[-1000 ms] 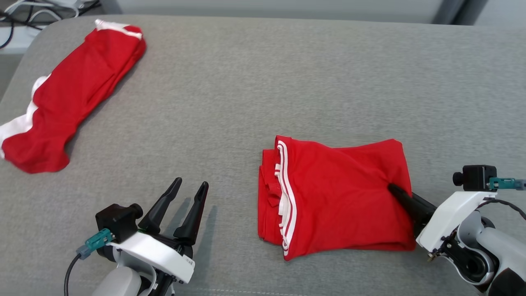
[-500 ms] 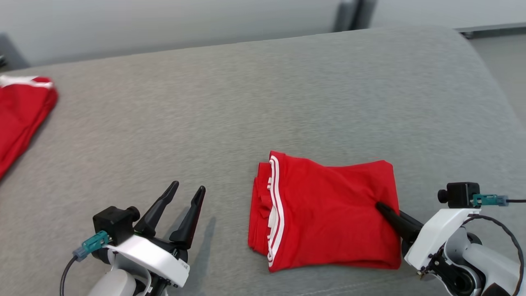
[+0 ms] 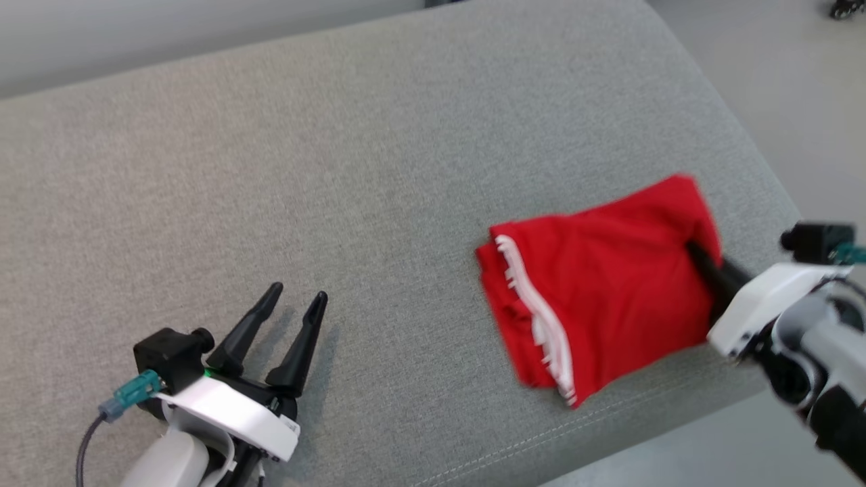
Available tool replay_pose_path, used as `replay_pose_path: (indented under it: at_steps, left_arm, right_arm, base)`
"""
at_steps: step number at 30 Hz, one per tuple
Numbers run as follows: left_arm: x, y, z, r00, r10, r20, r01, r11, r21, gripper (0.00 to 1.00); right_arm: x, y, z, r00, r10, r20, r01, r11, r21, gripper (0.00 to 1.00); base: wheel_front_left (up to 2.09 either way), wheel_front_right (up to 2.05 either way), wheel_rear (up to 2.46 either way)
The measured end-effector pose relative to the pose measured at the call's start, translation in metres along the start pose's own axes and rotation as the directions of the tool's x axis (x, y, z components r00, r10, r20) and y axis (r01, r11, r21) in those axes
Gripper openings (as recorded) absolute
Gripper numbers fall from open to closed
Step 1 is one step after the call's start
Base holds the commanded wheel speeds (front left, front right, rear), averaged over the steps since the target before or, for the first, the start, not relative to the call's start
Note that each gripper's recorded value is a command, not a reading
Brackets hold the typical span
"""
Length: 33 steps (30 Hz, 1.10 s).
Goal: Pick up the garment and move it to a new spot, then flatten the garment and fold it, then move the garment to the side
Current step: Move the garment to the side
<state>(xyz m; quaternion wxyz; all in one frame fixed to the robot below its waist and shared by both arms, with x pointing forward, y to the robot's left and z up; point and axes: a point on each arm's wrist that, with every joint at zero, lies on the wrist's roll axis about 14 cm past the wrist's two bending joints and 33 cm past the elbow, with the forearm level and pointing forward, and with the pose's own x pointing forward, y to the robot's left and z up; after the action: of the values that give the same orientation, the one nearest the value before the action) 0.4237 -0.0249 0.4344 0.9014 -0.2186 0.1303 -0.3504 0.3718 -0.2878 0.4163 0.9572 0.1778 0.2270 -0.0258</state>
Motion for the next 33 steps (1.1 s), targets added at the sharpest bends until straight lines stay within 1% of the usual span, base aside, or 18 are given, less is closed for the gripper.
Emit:
replay_pose_path:
  at_steps: [2, 4, 8, 12, 13, 19, 21, 22, 23, 24, 26, 28, 30, 33]
  left_arm:
    - [0.003, 0.006, -0.004, 1.0, -0.004, -0.011, 0.004, 1.0, -0.002, 1.0]
    - [0.006, 0.014, -0.006, 1.0, -0.004, -0.019, 0.004, 1.0, 0.002, 1.0]
    - [0.006, 0.025, -0.008, 1.0, 0.003, -0.025, -0.003, 1.0, 0.014, 1.0]
    - [0.001, 0.035, -0.008, 0.999, 0.023, -0.024, -0.023, 0.999, 0.027, 1.0]
    - [-0.001, 0.04, -0.006, 0.999, 0.029, -0.021, -0.028, 0.999, 0.042, 1.0]
    - [-0.007, 0.053, -0.004, 0.999, 0.05, -0.017, -0.049, 0.997, 0.065, 1.0]
    - [-0.008, 0.056, -0.005, 0.998, 0.056, -0.019, -0.054, 0.996, 0.067, 1.0]
    - [-0.009, 0.057, -0.004, 0.998, 0.059, -0.018, -0.058, 0.996, 0.068, 1.0]
    - [-0.01, 0.059, -0.005, 0.998, 0.064, -0.019, -0.063, 0.996, 0.068, 1.0]
    - [-0.012, 0.061, -0.006, 0.997, 0.069, -0.021, -0.068, 0.995, 0.067, 1.0]
    - [-0.014, 0.062, -0.008, 0.997, 0.076, -0.026, -0.074, 0.995, 0.065, 1.0]
    - [-0.016, 0.061, -0.008, 0.997, 0.078, -0.026, -0.076, 0.995, 0.065, 1.0]
    - [-0.017, 0.059, -0.006, 0.997, 0.076, -0.023, -0.075, 0.995, 0.068, 1.0]
    - [-0.017, 0.053, -0.001, 0.997, 0.074, -0.007, -0.074, 0.995, 0.067, 1.0]
  right_arm:
    - [0.01, -0.016, 0.017, 0.998, -0.05, 0.033, 0.051, 0.998, -0.046, 0.0]
    - [0.019, -0.029, 0.033, 0.993, -0.096, 0.064, 0.1, 0.993, -0.069, 0.0]
    - [0.036, -0.049, 0.05, 0.983, -0.166, 0.083, 0.175, 0.978, -0.114, 0.0]
    - [0.05, -0.064, 0.062, 0.97, -0.225, 0.094, 0.237, 0.962, -0.135, 0.0]
    - [0.056, -0.07, 0.07, 0.963, -0.25, 0.102, 0.263, 0.953, -0.152, 0.0]
    - [0.076, -0.081, 0.103, 0.943, -0.292, 0.159, 0.32, 0.927, -0.194, 0.0]
    - [0.081, -0.085, 0.103, 0.939, -0.309, 0.153, 0.336, 0.92, -0.202, 0.0]
    - [0.084, -0.085, 0.097, 0.939, -0.314, 0.141, 0.338, 0.92, -0.199, 0.08]
    - [0.087, -0.085, 0.091, 0.939, -0.32, 0.128, 0.34, 0.92, -0.196, 0.44]
    - [0.09, -0.084, 0.087, 0.94, -0.319, 0.119, 0.337, 0.921, -0.195, 1.0]
    - [0.094, -0.082, 0.083, 0.942, -0.318, 0.113, 0.334, 0.924, -0.187, 1.0]
    - [0.092, -0.087, 0.082, 0.939, -0.326, 0.108, 0.341, 0.919, -0.197, 1.0]
    - [0.079, -0.104, 0.086, 0.926, -0.36, 0.115, 0.377, 0.902, -0.211, 1.0]
    - [0.054, -0.132, 0.106, 0.895, -0.419, 0.155, 0.445, 0.867, -0.226, 1.0]
  base:
    - [0.0, 0.0, 0.0]
    - [0.0, 0.0, 0.0]
    - [0.0, 0.0, 0.0]
    - [0.0, 0.0, 0.0]
    - [0.0, 0.0, 0.0]
    - [0.0, 0.0, 0.0]
    - [0.0, 0.0, 0.0]
    - [0.0, 0.0, 0.0]
    - [0.0, 0.0, 0.0]
    - [0.0, 0.0, 0.0]
    - [0.0, 0.0, 0.0]
    - [0.0, 0.0, 0.0]
    - [0.0, 0.0, 0.0]
    - [0.0, 0.0, 0.0]
